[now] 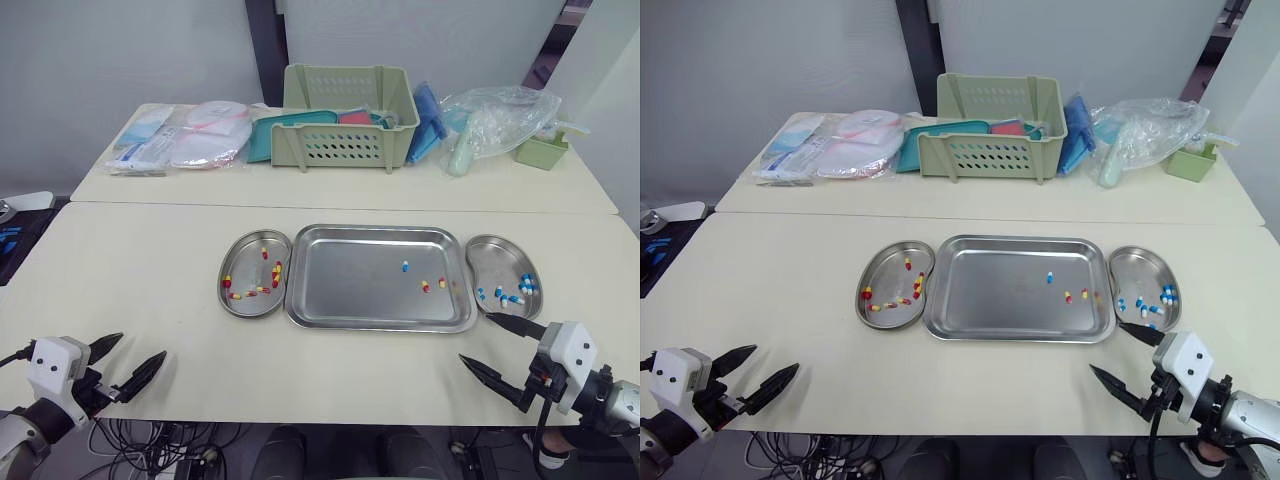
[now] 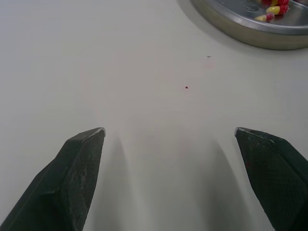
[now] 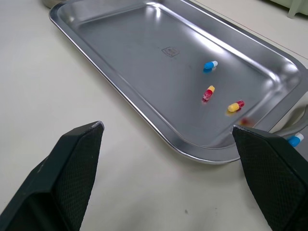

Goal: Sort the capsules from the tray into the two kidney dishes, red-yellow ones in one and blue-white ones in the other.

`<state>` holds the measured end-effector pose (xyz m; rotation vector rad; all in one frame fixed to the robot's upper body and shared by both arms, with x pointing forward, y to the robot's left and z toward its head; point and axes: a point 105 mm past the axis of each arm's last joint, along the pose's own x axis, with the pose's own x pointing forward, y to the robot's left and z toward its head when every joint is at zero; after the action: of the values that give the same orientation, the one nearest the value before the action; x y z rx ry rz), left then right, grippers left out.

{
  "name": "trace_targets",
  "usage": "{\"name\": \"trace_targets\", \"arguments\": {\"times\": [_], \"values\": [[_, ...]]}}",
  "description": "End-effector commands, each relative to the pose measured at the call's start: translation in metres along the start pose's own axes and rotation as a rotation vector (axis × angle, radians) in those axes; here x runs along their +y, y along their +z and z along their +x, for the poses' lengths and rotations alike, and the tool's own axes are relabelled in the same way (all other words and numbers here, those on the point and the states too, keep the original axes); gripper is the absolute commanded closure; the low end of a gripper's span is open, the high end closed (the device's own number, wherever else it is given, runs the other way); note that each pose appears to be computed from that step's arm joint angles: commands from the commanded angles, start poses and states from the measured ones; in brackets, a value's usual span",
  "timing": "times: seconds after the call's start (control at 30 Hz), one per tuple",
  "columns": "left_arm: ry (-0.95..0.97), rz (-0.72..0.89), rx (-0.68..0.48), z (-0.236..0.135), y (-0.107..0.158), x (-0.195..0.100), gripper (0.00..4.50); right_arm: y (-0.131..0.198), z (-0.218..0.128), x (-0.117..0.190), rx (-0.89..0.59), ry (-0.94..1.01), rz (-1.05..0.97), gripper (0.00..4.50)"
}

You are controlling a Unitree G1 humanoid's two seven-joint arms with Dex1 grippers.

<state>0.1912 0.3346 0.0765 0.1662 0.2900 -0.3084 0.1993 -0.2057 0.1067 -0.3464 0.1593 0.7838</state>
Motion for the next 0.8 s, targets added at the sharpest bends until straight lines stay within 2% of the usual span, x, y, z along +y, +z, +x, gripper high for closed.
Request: {"name": "trace_targets", "arguments": {"times": [0.03, 0.33, 0.63, 0.8], "values": [[0.015, 0.020, -0.027, -0.004, 0.011, 0.003, 0.02, 0.002, 0.000, 0.001, -0.021, 0.003, -0.022, 0.00], [-0.066, 0.021, -0.036, -0.003, 0.009, -0.018, 0.02, -0.007, -0.006, 0.000, -0.011, 0.003, -0.026, 0.00], [-0.400, 0.016, -0.161, 0.011, 0.032, -0.101, 0.02, -0.014, -0.016, -0.001, 0.023, -0.002, -0.028, 0.00], [-0.493, 0.027, -0.251, 0.016, 0.043, -0.123, 0.02, -0.020, -0.035, -0.016, 0.060, -0.076, -0.034, 0.00]]}}
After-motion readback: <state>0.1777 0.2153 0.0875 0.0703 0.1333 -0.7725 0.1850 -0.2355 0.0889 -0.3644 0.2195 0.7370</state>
